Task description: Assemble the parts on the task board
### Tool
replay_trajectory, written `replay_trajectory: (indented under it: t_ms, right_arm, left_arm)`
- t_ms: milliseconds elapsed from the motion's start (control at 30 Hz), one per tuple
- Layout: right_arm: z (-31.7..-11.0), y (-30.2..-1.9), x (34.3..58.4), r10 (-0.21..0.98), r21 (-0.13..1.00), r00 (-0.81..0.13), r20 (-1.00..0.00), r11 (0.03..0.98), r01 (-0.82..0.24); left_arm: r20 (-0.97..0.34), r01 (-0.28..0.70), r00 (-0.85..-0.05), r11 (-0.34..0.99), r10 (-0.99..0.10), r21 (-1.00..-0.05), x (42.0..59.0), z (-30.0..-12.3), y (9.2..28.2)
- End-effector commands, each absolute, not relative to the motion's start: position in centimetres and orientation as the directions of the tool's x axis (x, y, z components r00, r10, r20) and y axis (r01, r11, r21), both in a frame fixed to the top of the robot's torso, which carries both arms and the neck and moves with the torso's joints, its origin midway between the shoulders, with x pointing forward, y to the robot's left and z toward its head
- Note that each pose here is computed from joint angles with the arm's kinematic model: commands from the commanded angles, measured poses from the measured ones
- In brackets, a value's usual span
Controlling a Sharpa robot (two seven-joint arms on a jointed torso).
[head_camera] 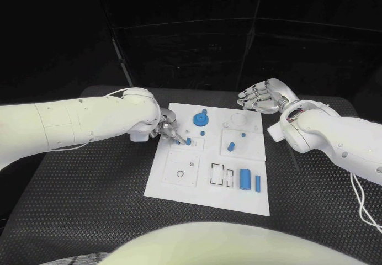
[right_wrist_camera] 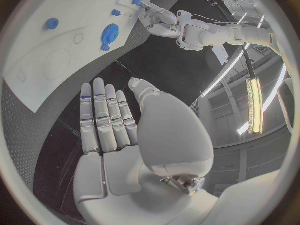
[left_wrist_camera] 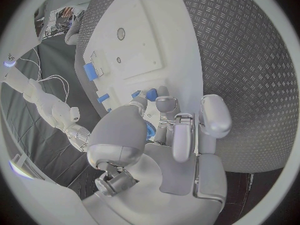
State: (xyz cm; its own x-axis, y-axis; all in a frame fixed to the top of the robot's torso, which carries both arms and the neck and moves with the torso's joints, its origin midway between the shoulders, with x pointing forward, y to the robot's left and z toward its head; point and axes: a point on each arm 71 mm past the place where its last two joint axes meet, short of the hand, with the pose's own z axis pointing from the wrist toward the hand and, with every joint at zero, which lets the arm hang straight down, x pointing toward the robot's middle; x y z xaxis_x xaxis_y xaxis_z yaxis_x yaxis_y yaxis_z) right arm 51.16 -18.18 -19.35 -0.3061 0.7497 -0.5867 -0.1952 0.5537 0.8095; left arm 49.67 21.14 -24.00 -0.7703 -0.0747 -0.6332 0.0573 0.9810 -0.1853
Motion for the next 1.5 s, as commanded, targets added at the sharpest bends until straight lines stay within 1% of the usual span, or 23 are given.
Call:
replay_trajectory:
  t_ms: [33, 233, 767, 1267, 1500]
  right_arm:
    - [-19.23, -18.05, 51.17, 0.749, 0.811, -0.312, -0.584, 0.548, -0.204]
    - [-19.26, -18.07, 51.20, 0.750, 0.812, -0.312, -0.583, 0.547, -0.202]
    - [-19.32, -18.04, 51.22, 0.751, 0.813, -0.314, -0.581, 0.546, -0.200]
    - [-19.37, -18.00, 51.24, 0.751, 0.814, -0.314, -0.581, 0.546, -0.200]
    - [-19.40, -17.97, 51.25, 0.751, 0.814, -0.315, -0.581, 0.546, -0.199]
  left_arm:
    - [-0.635, 0.051, -0.767, 0.978, -0.090, -0.201, 49.60, -23.89, 21.30]
    - [-0.627, 0.036, -0.770, 0.974, -0.116, -0.225, 49.44, -23.64, 21.72]
    - [-0.616, 0.010, -0.770, 0.962, -0.166, -0.272, 49.45, -23.36, 21.84]
    - [-0.606, -0.006, -0.769, 0.949, -0.206, -0.315, 49.51, -23.26, 21.62]
    - [-0.600, -0.006, -0.773, 0.947, -0.207, -0.320, 49.54, -23.29, 21.45]
